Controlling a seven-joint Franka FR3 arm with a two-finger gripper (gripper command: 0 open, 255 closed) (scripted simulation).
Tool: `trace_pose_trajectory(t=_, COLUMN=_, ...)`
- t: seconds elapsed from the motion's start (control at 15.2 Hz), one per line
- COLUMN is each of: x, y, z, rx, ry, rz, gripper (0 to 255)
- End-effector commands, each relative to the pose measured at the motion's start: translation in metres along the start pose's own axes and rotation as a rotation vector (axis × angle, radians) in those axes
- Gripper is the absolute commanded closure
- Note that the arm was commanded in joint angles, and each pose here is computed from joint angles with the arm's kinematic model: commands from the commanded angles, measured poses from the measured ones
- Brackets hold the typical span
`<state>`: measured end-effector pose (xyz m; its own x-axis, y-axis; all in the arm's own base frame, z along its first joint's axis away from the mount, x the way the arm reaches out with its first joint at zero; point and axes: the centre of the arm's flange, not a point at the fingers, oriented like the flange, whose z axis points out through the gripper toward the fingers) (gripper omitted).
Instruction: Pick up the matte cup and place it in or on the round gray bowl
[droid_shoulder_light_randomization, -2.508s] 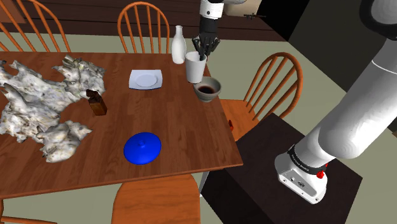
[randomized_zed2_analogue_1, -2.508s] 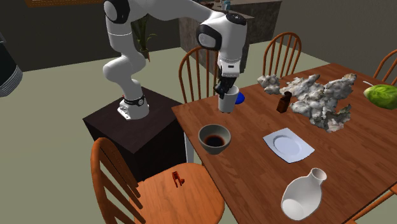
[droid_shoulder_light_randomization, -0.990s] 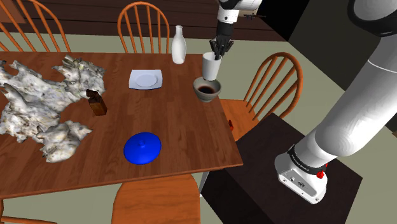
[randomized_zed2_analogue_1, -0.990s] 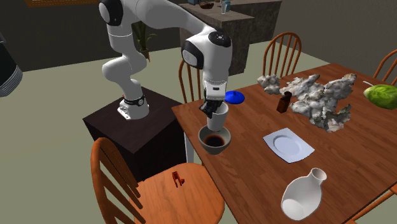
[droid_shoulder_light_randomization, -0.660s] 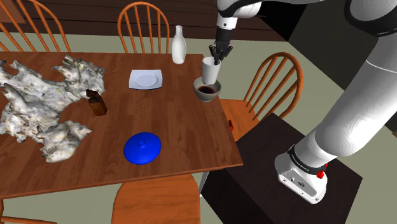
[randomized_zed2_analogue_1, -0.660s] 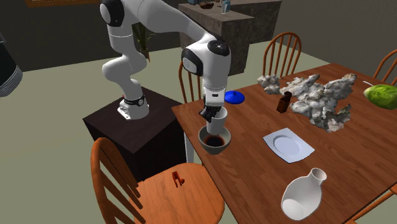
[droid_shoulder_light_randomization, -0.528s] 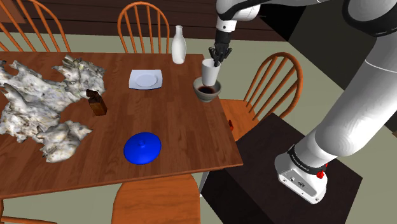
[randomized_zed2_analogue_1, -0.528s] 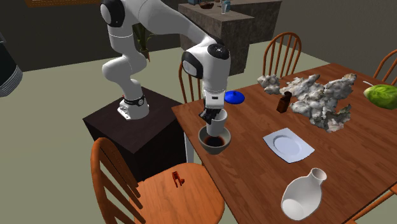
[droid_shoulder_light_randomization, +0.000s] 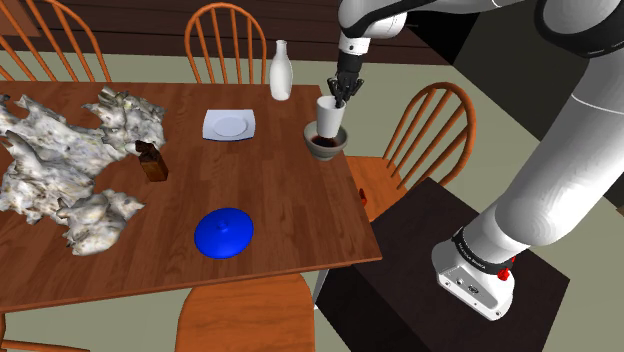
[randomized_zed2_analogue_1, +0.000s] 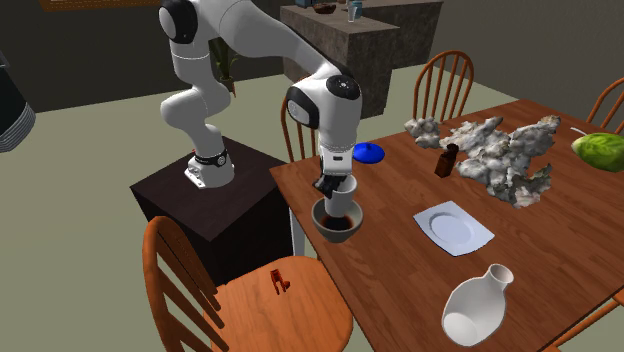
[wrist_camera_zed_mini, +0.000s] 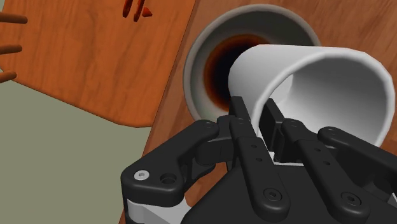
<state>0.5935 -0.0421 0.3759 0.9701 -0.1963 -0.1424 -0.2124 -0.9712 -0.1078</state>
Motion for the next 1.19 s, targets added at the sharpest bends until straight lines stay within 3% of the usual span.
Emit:
trace_pose_trajectory(t=0.0, x=0.0, y=0.0, z=0.0, rx=0.0, ry=0.001, rz=0.0, gripper=255)
trace_pose_trajectory(t=0.07, x=0.0, y=0.0, z=0.0, rx=0.0, ry=0.001, rz=0.0, gripper=0)
trace_pose_trajectory(t=0.4, x=0.0, y=0.0, z=0.0, rx=0.0, ry=0.001, rz=0.0, gripper=0)
trace_pose_trajectory(t=0.66, x=0.0, y=0.0, z=-0.05, rx=0.0, ry=0.001, rz=0.0, gripper=0)
trace_pose_trajectory(t=1.12, x=0.0, y=0.0, z=-0.05, rx=0.0, ry=0.001, rz=0.0, gripper=0)
